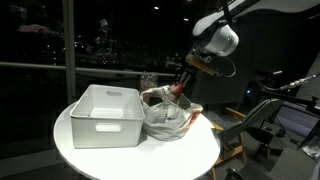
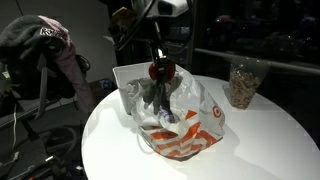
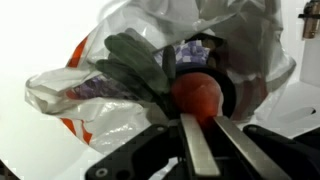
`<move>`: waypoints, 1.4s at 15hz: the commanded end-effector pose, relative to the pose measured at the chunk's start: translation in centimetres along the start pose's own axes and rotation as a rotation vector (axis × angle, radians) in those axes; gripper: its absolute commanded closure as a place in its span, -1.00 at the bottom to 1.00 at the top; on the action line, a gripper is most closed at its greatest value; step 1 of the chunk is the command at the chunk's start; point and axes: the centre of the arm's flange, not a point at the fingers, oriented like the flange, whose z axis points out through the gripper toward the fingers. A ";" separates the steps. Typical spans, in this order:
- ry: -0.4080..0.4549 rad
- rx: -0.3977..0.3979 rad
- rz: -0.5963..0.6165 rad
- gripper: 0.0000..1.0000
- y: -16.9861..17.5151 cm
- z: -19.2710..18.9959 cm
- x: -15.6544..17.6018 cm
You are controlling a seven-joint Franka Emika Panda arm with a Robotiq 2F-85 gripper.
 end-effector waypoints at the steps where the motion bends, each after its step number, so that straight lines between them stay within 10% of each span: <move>1: -0.040 -0.031 -0.046 0.91 -0.8 3.6 0.2; 7: -0.111 -0.047 -0.200 0.91 -4.4 7.3 -2.4; 12: 0.000 -0.146 -0.191 0.79 -5.8 9.0 -1.2; 14: 0.058 -0.166 -0.164 0.22 -5.5 8.7 -0.4; 21: 0.147 -0.154 -0.128 -0.81 -5.2 6.0 0.3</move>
